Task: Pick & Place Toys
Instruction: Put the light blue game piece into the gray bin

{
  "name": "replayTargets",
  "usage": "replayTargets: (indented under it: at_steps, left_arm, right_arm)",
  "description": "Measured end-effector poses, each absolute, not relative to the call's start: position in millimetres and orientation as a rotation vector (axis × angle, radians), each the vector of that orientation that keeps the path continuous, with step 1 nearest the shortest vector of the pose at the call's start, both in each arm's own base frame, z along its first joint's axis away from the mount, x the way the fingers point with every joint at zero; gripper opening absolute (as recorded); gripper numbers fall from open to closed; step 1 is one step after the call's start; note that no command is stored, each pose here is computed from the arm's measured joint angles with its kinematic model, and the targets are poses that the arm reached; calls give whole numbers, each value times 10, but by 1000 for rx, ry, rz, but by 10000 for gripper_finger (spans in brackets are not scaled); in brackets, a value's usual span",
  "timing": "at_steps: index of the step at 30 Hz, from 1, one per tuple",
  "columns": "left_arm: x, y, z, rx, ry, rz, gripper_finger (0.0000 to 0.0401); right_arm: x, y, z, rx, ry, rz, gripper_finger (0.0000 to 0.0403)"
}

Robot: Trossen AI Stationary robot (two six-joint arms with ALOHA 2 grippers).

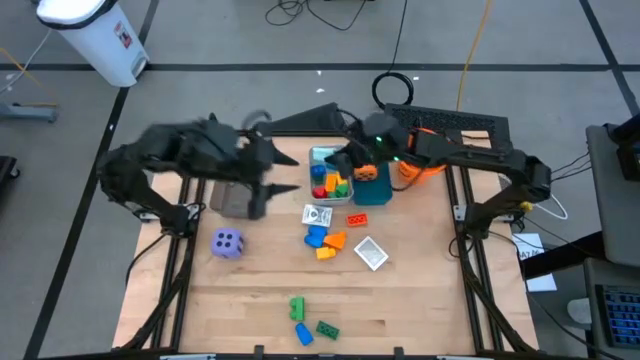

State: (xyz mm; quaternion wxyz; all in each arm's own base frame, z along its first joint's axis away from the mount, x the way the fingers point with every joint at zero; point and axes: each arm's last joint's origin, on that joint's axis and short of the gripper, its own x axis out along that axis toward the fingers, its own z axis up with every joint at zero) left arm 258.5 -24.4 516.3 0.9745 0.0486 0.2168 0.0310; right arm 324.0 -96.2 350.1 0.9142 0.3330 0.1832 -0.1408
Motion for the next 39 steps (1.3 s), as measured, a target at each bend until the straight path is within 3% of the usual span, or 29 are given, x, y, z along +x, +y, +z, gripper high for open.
replayTargets:
  at_steps: [7, 17, 30, 39]
  left_arm:
    - [2224, -62, 5402, -11, 306, 45, 239]
    - [2207, -99, 5242, -33, 370, -13, 239]
    - [2495, -244, 4725, -51, 557, -161, 239]
    - [2507, -297, 4692, -64, 562, -230, 239]
  right_arm:
    - [3465, -1206, 3047, 639, 595, -363, 45]
    - [3681, -1274, 2326, 625, 882, -398, 45]
    - [3697, -1322, 2165, 603, 936, -463, 65]
    - [3684, -1364, 2163, 611, 933, -474, 104]
